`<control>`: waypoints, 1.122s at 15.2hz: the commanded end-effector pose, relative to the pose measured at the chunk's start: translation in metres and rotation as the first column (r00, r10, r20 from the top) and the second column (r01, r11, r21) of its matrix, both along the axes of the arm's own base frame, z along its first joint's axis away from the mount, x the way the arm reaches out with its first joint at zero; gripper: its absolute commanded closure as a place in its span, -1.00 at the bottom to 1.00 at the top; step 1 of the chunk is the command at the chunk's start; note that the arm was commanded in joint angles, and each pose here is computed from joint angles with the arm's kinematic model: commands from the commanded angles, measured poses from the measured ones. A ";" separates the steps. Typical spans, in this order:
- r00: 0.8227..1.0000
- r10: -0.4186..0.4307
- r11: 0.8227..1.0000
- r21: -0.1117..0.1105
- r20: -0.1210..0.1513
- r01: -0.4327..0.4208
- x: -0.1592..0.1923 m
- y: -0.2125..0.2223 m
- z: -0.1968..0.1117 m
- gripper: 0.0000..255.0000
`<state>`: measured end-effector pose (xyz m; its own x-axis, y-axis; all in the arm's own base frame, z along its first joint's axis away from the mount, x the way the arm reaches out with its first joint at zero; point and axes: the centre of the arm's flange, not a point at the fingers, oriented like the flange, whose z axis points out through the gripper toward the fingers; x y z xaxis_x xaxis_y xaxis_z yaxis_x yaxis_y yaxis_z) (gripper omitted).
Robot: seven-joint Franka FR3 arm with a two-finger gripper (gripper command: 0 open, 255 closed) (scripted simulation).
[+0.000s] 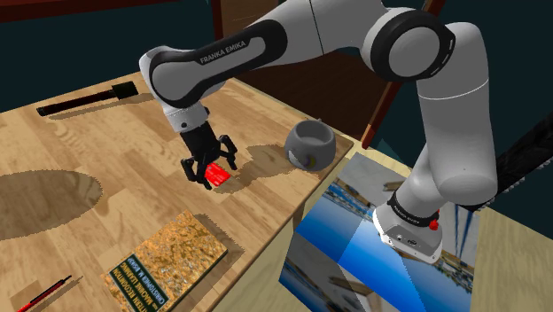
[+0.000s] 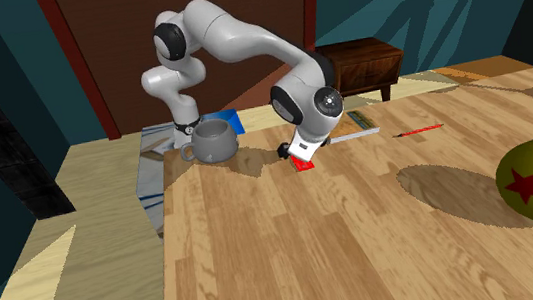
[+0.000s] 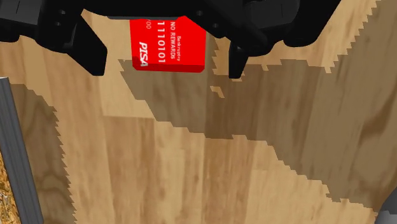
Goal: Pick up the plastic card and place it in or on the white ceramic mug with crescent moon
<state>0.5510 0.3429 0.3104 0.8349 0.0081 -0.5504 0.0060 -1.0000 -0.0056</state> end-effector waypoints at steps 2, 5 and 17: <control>1.000 0.000 1.000 0.000 0.000 0.000 0.000 0.000 0.000 -1.00; 1.000 0.000 1.000 0.000 0.000 0.000 0.000 0.000 0.000 1.00; 1.000 0.000 1.000 0.000 0.000 0.000 0.000 0.000 0.015 1.00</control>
<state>0.5518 0.3422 0.3221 0.8357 0.0074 -0.5492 0.0053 -1.0000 -0.0054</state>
